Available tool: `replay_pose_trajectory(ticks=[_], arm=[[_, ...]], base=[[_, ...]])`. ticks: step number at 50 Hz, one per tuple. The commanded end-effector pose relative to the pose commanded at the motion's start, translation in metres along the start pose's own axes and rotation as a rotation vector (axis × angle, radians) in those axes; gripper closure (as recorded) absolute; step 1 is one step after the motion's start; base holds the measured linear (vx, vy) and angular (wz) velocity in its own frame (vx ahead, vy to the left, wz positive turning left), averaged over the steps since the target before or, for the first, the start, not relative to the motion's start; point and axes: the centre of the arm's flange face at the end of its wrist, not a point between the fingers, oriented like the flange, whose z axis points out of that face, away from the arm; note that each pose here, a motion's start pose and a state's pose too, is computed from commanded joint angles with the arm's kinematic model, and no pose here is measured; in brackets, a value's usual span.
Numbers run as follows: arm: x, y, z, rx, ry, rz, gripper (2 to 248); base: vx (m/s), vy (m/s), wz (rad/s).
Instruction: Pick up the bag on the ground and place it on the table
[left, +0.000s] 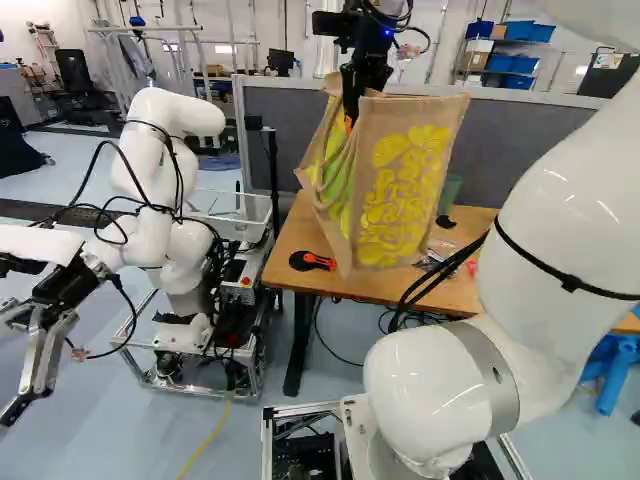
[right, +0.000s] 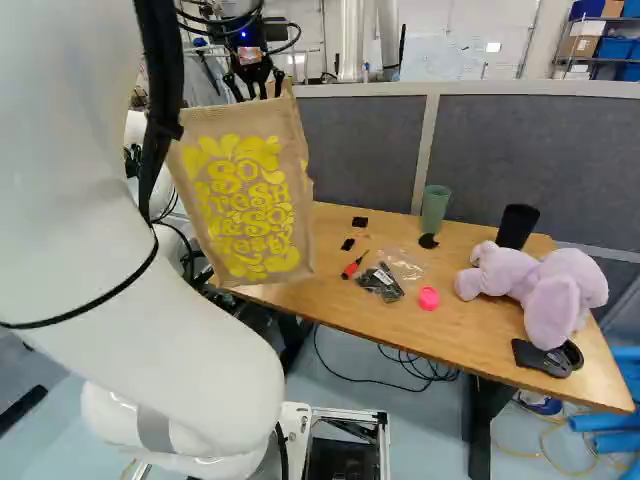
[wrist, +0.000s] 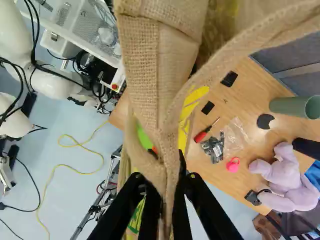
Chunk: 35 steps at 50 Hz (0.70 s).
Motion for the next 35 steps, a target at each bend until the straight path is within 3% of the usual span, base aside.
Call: replay_pose_trajectory(ticks=[23, 35], arm=[[0.0, 0.0, 0.0, 0.0, 0.0, 0.0, 225], [0.0, 0.0, 0.0, 0.0, 0.0, 0.0, 225]], base=[[0.183, 0.052, -0.025], [0.026, 0.002, 0.003]])
